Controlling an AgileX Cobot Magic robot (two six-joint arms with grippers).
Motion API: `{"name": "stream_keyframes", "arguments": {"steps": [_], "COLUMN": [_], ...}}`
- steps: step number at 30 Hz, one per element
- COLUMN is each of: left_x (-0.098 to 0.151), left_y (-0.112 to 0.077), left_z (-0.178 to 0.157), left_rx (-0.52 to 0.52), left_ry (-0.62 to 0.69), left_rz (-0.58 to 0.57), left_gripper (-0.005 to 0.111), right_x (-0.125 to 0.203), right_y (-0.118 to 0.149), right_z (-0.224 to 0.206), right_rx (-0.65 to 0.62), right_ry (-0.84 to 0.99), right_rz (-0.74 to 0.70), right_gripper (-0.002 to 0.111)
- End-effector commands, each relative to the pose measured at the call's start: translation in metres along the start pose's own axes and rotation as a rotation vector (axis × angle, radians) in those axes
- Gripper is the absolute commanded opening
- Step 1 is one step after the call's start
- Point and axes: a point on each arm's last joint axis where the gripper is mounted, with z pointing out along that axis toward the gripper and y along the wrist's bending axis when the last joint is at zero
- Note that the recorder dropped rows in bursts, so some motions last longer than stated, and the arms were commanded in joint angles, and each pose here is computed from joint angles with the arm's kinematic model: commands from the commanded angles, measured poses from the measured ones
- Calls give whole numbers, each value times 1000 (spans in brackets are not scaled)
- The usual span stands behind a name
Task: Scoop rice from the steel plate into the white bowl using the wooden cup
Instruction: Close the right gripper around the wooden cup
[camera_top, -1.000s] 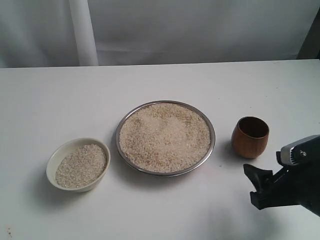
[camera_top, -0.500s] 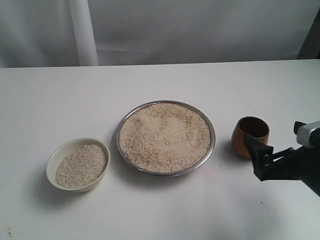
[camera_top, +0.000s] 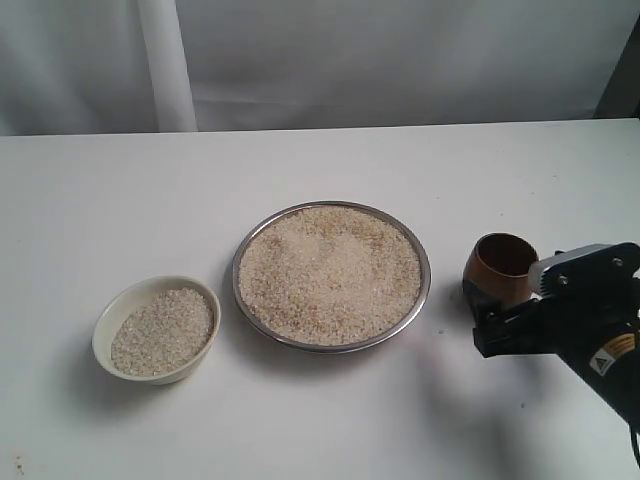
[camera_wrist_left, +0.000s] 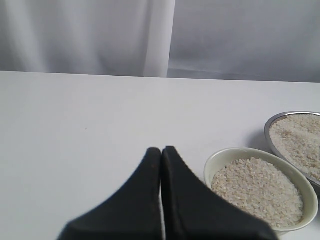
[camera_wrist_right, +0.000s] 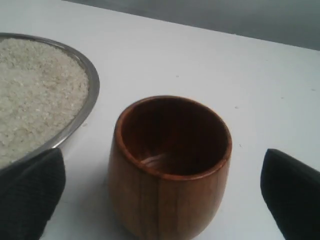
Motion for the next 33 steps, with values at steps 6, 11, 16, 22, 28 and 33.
{"name": "stream_keyframes", "arguments": {"steps": [6,11,16,22,28,33], "left_x": [-1,-1,-1,-1,-1,-1], "left_y": [0,0,0,0,0,0], "left_z": [0,0,0,0,0,0], "left_rx": [6,6,6,6,6,6], "left_ry": [-10,-10,-10,-10,-10,-10], "left_rz": [-5,-5,-5,-7,-7,-5], "left_gripper": [0,0,0,0,0,0], "right_x": [8,12,17,21,24,24], "right_y": [0,1,1,1,1,-1], "right_z": [25,38,48,54,57,57], "right_rx": [9,9,14,20,33,51], "right_ry": [7,7,18,26,33,34], "right_rz": [-9,-10,-6,3,57,106], "right_gripper": [97,97,97,97,95,93]}}
